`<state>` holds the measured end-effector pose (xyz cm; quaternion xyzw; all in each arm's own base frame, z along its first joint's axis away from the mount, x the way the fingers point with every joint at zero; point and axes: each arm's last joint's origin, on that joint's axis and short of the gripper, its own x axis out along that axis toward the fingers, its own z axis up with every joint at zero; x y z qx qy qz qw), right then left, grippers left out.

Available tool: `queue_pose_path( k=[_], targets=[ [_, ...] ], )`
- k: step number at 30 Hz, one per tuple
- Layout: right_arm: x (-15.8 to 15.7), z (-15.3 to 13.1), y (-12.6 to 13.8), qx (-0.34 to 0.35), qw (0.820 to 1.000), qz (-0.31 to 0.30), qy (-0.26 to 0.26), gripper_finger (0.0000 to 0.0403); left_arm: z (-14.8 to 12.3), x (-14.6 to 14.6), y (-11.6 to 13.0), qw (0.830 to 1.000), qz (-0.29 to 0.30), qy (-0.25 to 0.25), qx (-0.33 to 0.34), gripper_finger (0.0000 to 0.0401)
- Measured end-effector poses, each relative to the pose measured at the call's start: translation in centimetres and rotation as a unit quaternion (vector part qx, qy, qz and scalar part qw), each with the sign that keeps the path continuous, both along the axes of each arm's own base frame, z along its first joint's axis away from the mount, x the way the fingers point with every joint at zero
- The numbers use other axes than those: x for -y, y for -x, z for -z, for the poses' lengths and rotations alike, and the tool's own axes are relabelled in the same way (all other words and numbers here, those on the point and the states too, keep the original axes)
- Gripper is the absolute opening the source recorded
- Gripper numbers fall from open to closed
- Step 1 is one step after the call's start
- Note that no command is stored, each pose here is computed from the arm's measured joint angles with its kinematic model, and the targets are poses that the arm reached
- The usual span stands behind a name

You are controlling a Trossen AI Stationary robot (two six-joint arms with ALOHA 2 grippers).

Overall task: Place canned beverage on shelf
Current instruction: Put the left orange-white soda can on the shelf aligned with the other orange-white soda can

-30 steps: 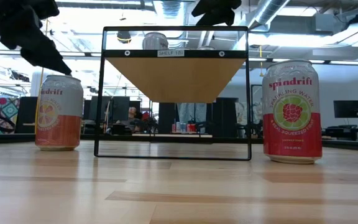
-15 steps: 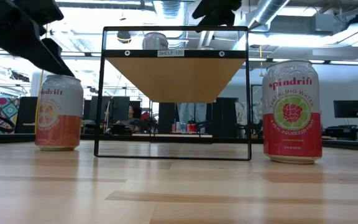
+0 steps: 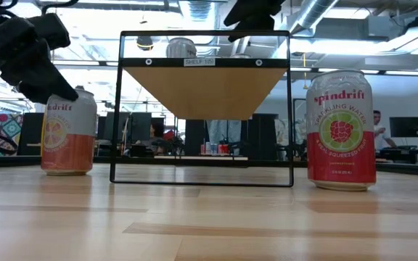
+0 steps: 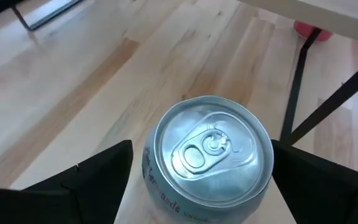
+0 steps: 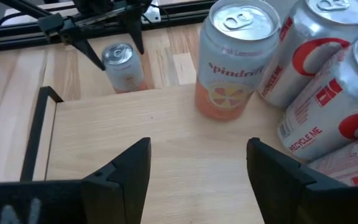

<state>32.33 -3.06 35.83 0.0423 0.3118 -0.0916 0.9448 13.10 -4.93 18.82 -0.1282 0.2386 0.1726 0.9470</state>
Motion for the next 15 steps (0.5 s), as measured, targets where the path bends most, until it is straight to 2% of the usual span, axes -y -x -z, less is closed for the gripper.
queue_pose_path(
  k=[7,15],
  targets=[
    [0.3,0.0,0.0,0.001,1.000,0.008,-0.004,0.0244,1.9,0.2,0.3,0.999,0.003,-0.036,0.010,0.0352],
    [1.3,0.0,0.2,0.002,1.000,0.027,-0.008,0.0244,5.5,0.4,0.5,0.999,0.006,-0.042,0.007,0.0352]
  ],
)
